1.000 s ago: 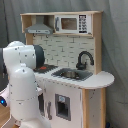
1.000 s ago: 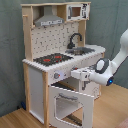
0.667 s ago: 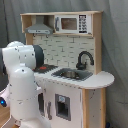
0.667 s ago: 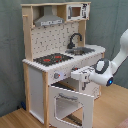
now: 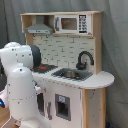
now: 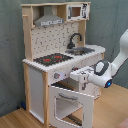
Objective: Play with the kitchen
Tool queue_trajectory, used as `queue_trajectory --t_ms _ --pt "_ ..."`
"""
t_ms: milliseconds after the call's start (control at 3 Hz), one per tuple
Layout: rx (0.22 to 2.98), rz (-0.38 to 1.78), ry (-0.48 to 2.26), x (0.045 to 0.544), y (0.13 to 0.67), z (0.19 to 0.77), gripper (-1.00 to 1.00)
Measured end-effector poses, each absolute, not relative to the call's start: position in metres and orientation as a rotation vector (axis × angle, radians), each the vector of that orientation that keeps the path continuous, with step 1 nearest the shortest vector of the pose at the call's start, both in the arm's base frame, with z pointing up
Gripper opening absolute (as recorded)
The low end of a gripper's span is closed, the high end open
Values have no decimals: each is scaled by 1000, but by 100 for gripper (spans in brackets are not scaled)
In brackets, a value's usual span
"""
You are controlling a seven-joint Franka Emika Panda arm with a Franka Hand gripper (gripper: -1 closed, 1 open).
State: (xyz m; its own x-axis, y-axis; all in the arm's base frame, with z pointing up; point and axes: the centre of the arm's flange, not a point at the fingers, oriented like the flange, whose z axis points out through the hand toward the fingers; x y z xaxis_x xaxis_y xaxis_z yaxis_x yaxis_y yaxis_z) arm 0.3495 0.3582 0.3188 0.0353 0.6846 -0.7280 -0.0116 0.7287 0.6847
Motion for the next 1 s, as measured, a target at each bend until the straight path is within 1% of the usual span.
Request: queue_trajectory --t_ms 333,667,1000 --pt "707 651 1435 350 362 322 -100" --pt "728 647 1434 350 361 322 -100" --pt "734 644 1435 349 361 321 100"
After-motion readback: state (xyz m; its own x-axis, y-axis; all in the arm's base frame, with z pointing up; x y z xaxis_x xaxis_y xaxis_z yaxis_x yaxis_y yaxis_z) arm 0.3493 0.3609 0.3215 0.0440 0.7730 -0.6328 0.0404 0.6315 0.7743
